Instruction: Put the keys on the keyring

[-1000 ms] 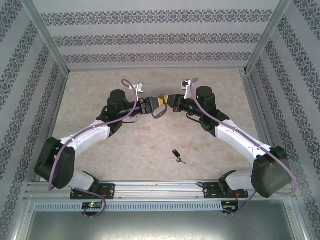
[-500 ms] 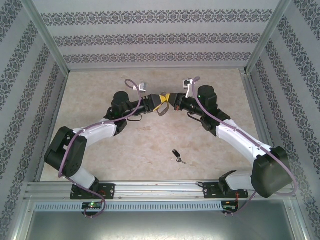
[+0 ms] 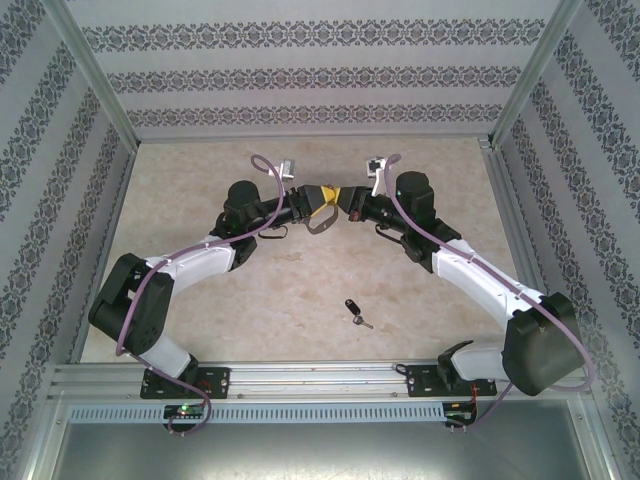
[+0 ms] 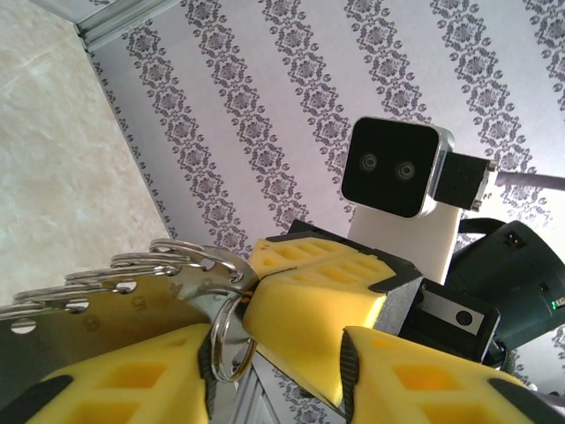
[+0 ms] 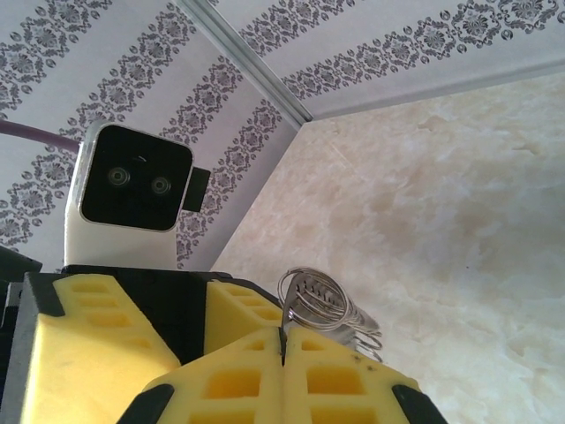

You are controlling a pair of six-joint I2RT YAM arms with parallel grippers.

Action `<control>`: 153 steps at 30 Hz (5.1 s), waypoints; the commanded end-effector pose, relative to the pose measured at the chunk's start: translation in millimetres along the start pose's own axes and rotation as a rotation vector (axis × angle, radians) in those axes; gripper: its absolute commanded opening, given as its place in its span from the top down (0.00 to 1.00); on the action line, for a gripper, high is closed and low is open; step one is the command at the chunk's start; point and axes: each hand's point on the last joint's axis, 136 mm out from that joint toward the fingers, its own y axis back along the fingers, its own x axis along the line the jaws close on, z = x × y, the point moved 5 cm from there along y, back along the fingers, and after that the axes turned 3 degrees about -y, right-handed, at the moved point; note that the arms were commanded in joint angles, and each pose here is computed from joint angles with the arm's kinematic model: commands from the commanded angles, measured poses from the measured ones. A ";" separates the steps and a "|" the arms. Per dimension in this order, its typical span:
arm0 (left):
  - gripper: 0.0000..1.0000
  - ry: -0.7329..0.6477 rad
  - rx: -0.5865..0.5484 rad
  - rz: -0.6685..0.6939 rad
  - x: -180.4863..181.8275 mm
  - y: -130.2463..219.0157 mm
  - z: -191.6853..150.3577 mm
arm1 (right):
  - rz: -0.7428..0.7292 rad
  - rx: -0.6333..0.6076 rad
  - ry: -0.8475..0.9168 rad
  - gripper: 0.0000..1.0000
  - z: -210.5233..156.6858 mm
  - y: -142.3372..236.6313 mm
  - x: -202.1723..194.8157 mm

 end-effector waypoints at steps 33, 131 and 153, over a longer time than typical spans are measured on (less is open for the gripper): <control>1.00 0.229 0.096 0.002 -29.2 -15.9 11.8 | -0.135 -0.097 0.496 0.54 11.4 65.0 0.5; 1.00 0.323 0.289 0.225 -28.4 -8.5 -11.9 | -0.353 -0.105 1.240 0.96 -23.1 16.1 33.2; 0.78 0.303 0.203 0.181 -34.7 -11.6 0.2 | -0.255 -0.114 1.000 1.00 -7.3 31.8 24.8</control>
